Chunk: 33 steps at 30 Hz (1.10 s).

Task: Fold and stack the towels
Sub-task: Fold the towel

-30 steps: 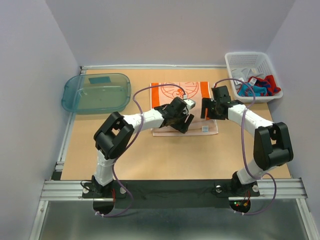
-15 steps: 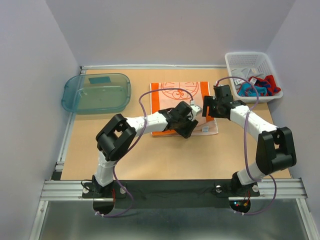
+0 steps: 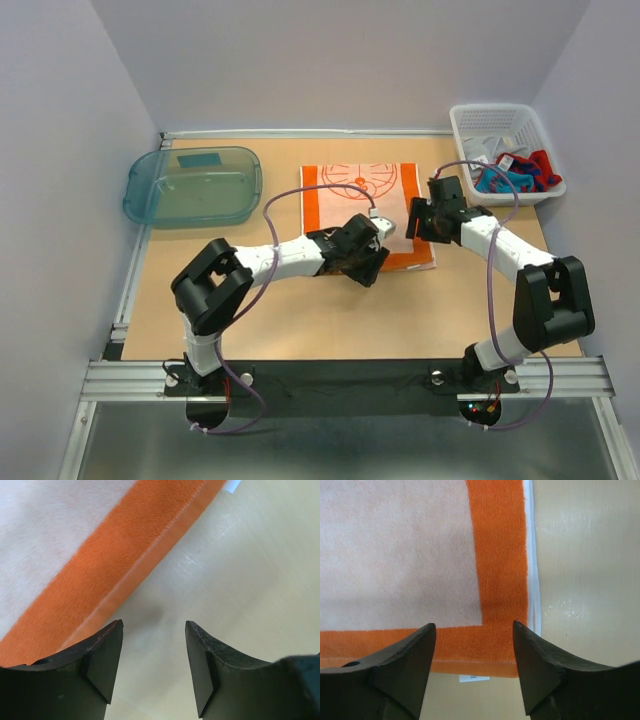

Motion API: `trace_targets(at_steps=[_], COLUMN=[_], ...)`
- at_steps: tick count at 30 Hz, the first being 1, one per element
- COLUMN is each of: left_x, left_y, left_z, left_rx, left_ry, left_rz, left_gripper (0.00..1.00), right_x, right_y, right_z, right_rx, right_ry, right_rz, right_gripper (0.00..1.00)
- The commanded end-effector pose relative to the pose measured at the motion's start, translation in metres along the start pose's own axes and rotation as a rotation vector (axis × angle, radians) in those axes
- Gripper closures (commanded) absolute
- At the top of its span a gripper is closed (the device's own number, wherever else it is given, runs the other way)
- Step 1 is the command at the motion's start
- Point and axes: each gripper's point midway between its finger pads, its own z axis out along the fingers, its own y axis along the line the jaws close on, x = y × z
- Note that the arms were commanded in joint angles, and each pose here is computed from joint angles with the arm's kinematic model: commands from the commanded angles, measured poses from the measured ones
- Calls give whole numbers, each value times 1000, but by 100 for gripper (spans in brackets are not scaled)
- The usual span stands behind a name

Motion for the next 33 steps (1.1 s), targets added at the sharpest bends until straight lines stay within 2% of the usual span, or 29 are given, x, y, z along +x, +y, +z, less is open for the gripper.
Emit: trace_targets(at_steps=[1, 6, 7, 8, 13, 20, 33], left_x=[-35, -21, -20, -11, 6, 22, 45], left_y=[5, 42, 47, 55, 79, 102, 134], left_z=[-38, -53, -58, -57, -63, -73, -88], left_rx=[-68, -227, -241, -263, -312, -367, -435], left_ry=[-160, -194, -207, -195, -196, -219, -268], left_rz=[-129, -313, -336, -356, -458, -552, -682], left_gripper=[37, 39, 40, 40, 44, 44, 44], right_x=[2, 18, 21, 23, 44, 65, 79], right_y=[0, -14, -15, -17, -36, -55, -62], right_z=[-1, 2, 2, 2, 5, 14, 15], right_rx=[-6, 37, 38, 41, 97, 132, 153], right_ry=[-18, 7, 13, 16, 45, 99, 119], right_rz=[85, 126, 124, 128, 167, 227, 231], right_gripper=[35, 47, 54, 57, 63, 64, 64])
